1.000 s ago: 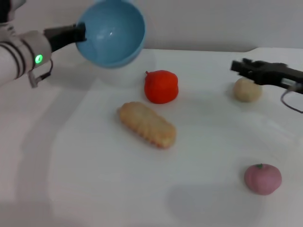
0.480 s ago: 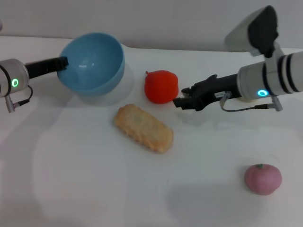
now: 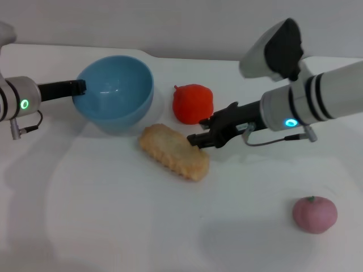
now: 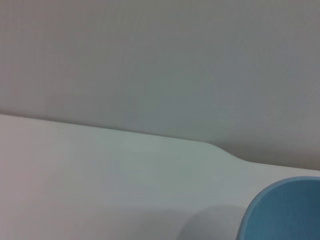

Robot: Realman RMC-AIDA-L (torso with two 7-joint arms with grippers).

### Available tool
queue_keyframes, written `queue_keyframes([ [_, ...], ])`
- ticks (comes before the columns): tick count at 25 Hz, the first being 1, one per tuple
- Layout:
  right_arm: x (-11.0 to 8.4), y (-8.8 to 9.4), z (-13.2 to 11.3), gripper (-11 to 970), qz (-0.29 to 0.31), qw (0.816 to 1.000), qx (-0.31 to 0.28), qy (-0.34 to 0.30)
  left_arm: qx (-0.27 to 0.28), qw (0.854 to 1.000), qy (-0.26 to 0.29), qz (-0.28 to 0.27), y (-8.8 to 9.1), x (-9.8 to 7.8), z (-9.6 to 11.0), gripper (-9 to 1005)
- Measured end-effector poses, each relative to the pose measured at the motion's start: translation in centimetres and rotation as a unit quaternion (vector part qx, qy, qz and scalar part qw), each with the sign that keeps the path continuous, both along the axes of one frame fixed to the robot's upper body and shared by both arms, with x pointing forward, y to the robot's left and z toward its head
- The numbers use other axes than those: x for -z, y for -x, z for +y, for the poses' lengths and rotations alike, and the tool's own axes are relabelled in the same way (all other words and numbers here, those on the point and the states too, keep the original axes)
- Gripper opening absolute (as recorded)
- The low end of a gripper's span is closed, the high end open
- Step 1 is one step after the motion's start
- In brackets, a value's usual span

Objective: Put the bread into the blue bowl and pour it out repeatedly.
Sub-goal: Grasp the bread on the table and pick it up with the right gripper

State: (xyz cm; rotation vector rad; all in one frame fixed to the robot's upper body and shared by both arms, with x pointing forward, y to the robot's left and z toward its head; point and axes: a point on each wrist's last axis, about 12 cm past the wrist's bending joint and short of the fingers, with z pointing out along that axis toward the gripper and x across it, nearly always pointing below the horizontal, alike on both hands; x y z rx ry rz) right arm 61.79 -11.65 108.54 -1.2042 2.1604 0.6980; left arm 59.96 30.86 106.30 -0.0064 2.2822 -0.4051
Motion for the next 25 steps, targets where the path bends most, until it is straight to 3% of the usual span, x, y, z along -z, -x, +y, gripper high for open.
queue_keyframes([
  [8, 2.0, 1.3, 1.5, 526, -0.001, 1.0, 0.015, 0.001, 0.003, 1.0, -0.002, -0.008, -0.2, -0.2, -0.6, 10],
  [25, 4.4, 2.5, 0.0, 520, 0.038, 0.995, 0.087, -0.02, 0.01, 1.0, -0.005, -0.018, -0.7, -0.7, -1.1, 9],
])
